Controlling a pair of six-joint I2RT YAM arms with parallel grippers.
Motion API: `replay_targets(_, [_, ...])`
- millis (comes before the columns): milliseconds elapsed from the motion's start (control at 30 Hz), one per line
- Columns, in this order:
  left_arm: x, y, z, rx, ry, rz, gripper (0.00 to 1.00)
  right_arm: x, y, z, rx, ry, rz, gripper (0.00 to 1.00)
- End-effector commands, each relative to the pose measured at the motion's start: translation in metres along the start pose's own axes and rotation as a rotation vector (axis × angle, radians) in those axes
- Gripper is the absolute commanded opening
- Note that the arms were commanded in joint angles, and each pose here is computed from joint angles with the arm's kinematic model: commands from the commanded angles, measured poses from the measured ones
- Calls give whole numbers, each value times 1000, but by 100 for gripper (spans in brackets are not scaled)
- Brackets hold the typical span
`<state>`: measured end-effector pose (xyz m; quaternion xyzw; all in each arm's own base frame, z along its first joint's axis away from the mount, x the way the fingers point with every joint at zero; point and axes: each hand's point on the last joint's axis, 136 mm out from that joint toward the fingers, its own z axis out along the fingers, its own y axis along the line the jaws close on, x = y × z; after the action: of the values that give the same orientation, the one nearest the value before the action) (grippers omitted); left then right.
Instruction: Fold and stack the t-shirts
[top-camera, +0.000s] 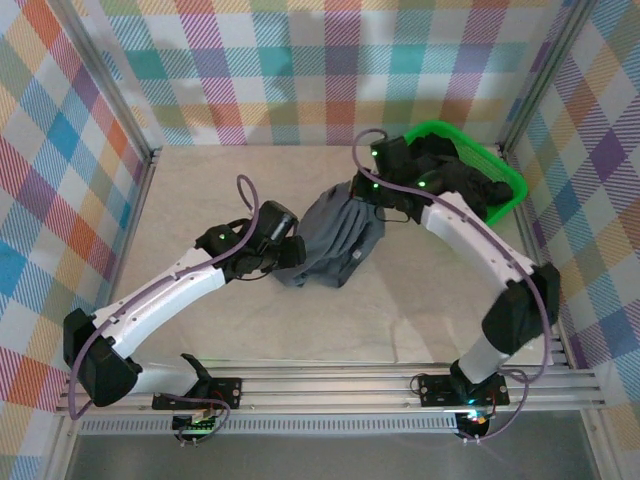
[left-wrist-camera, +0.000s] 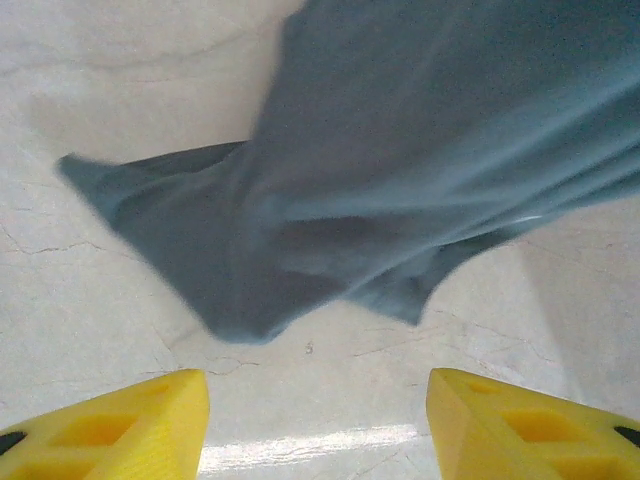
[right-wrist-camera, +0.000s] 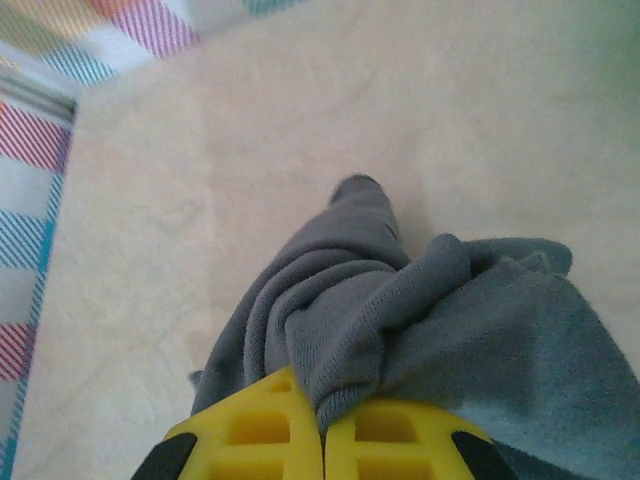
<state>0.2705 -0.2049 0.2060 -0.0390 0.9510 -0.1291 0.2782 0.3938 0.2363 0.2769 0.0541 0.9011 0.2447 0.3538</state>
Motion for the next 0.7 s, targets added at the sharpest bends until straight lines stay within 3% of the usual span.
replay_targets(0, [-23,7,-14,-41,-114,-39,60,-55,21,-75,-28,-242,-19,0])
replay_targets(167, [-57,15,-51,-90,-250,-20,60,-68,57,-129,-71,-371,-119,0])
replay_targets(267, [-70,22,-70,-108,-312,-33,60,-59,88,-136,-133,-394,-179,0])
replay_targets(400, [-77,40,-86,-153,-362,-64,60,-24,138,-100,-239,-284,-217,0])
replay_targets(500, [-77,62,-101,-224,-410,-100,61,20,186,-48,-383,-102,-217,0])
replay_targets(667, [-62,106,-124,-336,-467,-189,61,92,241,28,-542,288,-211,44])
